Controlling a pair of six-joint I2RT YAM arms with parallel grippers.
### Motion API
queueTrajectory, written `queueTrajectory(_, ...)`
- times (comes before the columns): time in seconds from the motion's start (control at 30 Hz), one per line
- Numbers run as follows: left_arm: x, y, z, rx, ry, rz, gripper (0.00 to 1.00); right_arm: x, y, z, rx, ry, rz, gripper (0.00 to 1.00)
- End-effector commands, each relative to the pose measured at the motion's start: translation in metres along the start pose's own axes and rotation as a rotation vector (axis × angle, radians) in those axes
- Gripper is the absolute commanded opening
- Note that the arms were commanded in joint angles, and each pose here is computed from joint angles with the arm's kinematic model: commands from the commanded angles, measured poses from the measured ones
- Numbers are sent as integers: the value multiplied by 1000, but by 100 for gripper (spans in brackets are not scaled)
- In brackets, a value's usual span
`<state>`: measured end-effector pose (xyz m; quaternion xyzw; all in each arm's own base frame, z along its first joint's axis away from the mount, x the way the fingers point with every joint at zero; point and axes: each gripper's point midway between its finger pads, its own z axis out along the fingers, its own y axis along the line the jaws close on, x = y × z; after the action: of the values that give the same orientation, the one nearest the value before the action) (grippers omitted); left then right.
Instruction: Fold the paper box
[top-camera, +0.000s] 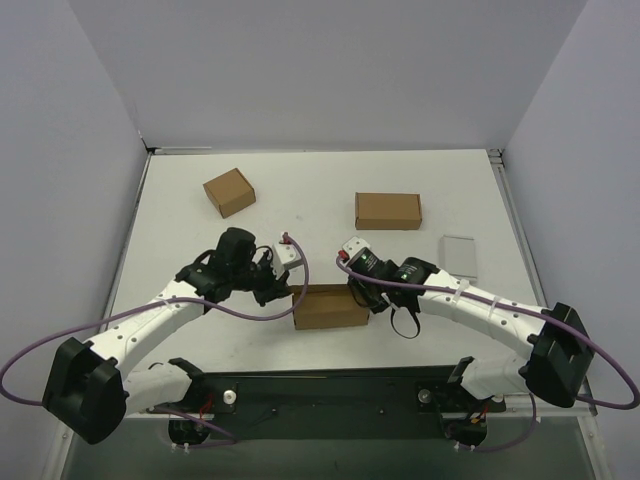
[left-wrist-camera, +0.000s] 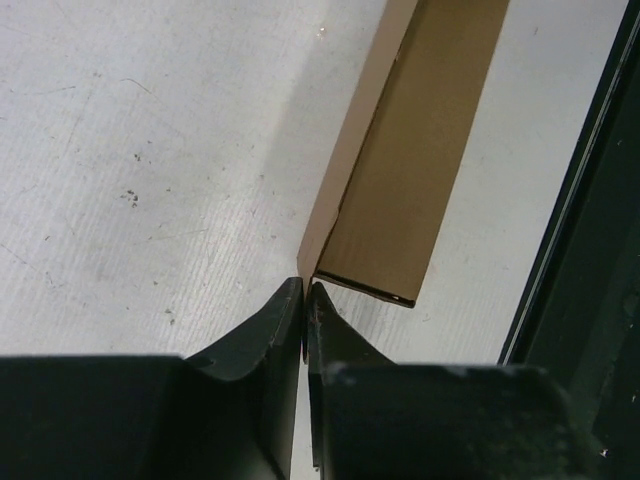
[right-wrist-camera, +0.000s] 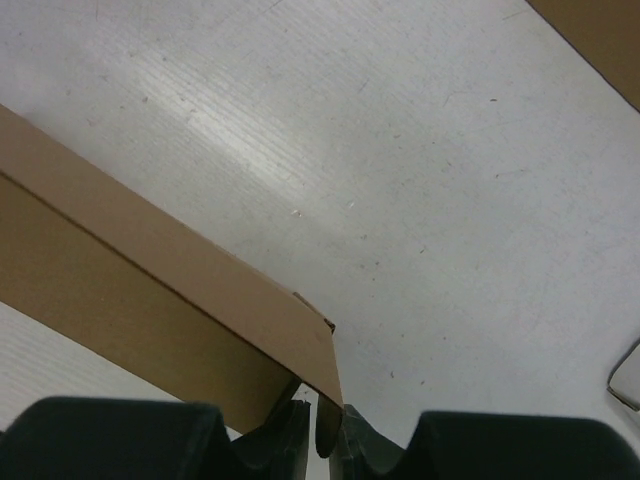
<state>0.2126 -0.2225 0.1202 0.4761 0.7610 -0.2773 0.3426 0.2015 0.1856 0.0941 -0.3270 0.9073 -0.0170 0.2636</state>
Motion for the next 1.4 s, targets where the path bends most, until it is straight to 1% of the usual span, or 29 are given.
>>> queueTrajectory(0.0, -24, 4, -2, -17, -55, 48, 13, 0, -3, -20, -20, 6, 21, 19)
queueTrajectory(0.03, -24, 3, -2, -14, -53, 51, 13, -1, -4, -21, -17, 1, 24, 24)
queueTrajectory(0.07, -24, 3, -1, -11, -52, 53, 10, -2, -5, -24, -17, -6, 29, 27)
queueTrajectory(0.13, -24, 2, -2, -12, -53, 60, 9, -5, -5, -28, -19, -18, 36, 34)
queueTrajectory(0.23, -24, 2, -1, -14, -51, 64, 9, -9, -7, -32, -19, -32, 40, 38)
queueTrajectory(0.3, -24, 1, -1, -16, -50, 69, 9, -10, -6, -32, -21, -33, 39, 38)
queueTrajectory(0.4, -24, 2, -2, -23, -50, 71, 9, -11, -4, -30, -31, -23, 35, 28)
queueTrajectory(0.47, -24, 1, -2, -22, -51, 73, 9, -10, -2, -28, -34, -12, 36, 19)
queueTrajectory(0.5, -25, 1, -2, -25, -54, 73, 8, -9, -2, -28, -34, -8, 38, 14)
queueTrajectory(0.53, -25, 1, -2, -29, -55, 69, 8, -8, -2, -28, -35, -6, 38, 7)
queueTrajectory(0.63, -28, 5, -2, -60, -52, 27, 5, -9, -3, -28, -26, -7, 47, 0)
queueTrajectory(0.73, -34, 8, -4, -102, -49, -24, 5, -16, -6, -31, -4, -24, 76, 0)
queueTrajectory(0.77, -42, 9, -4, -128, -61, -24, 4, -18, -7, -31, 5, -27, 90, 0)
queueTrajectory(0.8, -49, 9, -3, -145, -83, -74, 4, -23, -7, -33, 16, -40, 108, 0)
queueTrajectory(0.83, -56, 8, -1, -151, -108, -83, 4, -25, -5, -32, 23, -41, 106, 0)
queueTrajectory(0.87, -58, 10, 0, -177, -117, -130, 4, -28, -8, -33, 54, -55, 118, 0)
queueTrajectory(0.93, -65, 7, 4, -191, -136, -148, 4, -31, -8, -31, 84, -60, 120, 0)
queueTrajectory(0.97, -66, 11, 5, -231, -146, -198, 4, -33, -8, -32, 109, -74, 127, 0)
queueTrajectory(1.0, -66, 11, 8, -244, -152, -216, 4, -35, -7, -32, 121, -85, 132, 0)
queueTrajectory(1.03, -73, 13, 9, -254, -185, -230, 4, -36, -6, -29, 129, -83, 141, 0)
queueTrajectory(1.1, -72, 15, 13, -282, -206, -310, 4, -38, -3, -27, 137, -91, 173, 0)
queueTrajectory(1.17, -79, 16, 16, -286, -253, -375, 4, -38, -1, -24, 138, -94, 192, 0)
queueTrajectory(1.27, -80, 18, 20, -293, -279, -435, 4, -39, 3, -21, 131, -100, 217, 0)
queueTrajectory(1.37, -80, 19, 23, -316, -283, -451, 4, -37, 5, -18, 133, -98, 219, 0)
